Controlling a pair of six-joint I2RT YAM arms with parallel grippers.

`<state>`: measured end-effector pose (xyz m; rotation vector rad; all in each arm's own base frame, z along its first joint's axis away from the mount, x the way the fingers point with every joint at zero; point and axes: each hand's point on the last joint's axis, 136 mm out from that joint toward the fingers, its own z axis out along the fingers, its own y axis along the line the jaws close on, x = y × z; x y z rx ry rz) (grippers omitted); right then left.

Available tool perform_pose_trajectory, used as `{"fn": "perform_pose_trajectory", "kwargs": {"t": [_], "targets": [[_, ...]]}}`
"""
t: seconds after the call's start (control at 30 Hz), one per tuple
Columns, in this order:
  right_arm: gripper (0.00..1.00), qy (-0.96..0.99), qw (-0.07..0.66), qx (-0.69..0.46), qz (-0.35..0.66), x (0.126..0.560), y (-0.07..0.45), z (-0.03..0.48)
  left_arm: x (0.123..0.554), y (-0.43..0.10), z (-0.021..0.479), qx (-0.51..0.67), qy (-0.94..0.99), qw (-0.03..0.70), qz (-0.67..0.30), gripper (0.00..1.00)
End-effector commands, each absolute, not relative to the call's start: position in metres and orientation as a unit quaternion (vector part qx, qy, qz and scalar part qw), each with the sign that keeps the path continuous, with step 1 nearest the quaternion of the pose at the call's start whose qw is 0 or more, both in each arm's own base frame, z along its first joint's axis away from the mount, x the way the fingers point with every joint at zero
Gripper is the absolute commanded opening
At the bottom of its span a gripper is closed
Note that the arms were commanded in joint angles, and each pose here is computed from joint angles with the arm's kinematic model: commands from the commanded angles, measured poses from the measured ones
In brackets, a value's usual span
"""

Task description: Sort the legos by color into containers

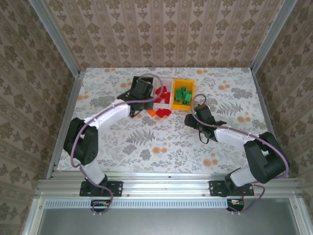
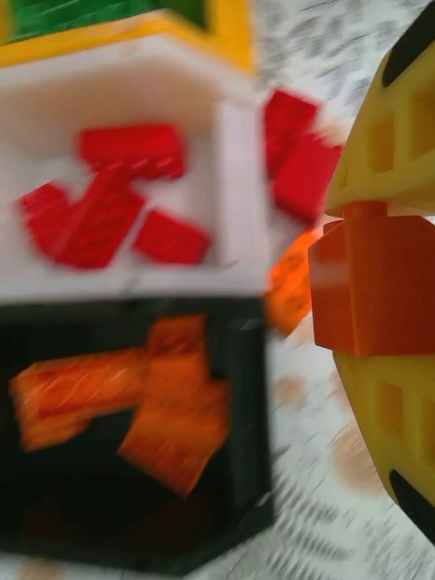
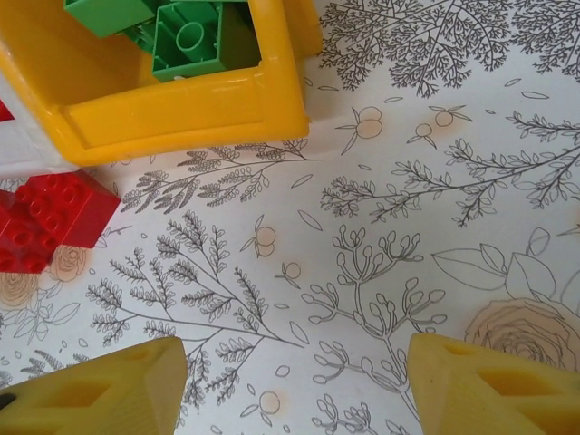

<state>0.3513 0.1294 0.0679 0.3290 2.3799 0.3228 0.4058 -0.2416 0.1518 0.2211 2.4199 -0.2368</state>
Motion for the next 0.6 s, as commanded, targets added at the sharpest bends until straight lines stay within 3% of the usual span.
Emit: {"fn": "perform_pose_trajectory", "kwargs": {"t": [0.0,0.2,0.4,0.5,0.57], "targets": [[0.66,0.914,0.360,0.136,0.126,0.359,0.133,0.068,0.431,-0.229,0.140,0.079,0.939,0.328,-0.067,0.33],[0.66,0.912,0.365,0.134,0.128,0.357,0.134,0.072,0.491,-0.223,0.136,0.052,0.936,0.344,-0.053,0.36],[0.66,0.912,0.366,0.131,0.131,0.356,0.134,0.073,0.525,-0.217,0.120,0.031,0.943,0.326,-0.062,0.37],[0.66,0.912,0.365,0.129,0.135,0.356,0.136,0.074,0.530,-0.219,0.127,0.035,0.940,0.333,-0.067,0.50],[0.67,0.912,0.365,0.129,0.135,0.355,0.136,0.074,0.529,-0.219,0.135,0.034,0.937,0.340,-0.069,0.63]]}}
